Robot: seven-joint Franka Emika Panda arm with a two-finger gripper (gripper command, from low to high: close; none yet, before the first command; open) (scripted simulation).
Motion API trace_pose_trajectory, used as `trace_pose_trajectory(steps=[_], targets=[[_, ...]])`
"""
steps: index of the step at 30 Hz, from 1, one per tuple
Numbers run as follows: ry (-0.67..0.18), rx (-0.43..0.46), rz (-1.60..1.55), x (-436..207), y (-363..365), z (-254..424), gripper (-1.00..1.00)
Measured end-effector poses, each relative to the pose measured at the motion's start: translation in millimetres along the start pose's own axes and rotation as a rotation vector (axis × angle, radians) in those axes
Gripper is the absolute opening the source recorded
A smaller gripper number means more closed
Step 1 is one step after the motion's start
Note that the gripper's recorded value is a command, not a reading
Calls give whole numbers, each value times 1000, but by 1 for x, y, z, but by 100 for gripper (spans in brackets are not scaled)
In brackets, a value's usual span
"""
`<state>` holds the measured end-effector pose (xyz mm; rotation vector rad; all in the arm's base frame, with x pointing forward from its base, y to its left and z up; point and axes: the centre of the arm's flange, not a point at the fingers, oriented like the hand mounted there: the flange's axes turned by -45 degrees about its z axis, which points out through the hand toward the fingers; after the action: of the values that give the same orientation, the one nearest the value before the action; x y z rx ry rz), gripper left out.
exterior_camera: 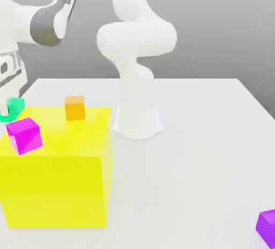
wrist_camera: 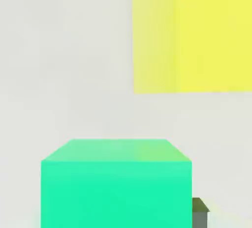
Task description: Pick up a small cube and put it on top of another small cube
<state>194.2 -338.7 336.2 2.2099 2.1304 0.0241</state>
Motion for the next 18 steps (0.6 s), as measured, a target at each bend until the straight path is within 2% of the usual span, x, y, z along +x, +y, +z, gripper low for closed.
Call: trace_pose_trajectory(steps=[9, 18], targets=[[-12, -9, 22, 63, 23, -91, -100], [23, 43, 27, 157, 68, -122, -100]])
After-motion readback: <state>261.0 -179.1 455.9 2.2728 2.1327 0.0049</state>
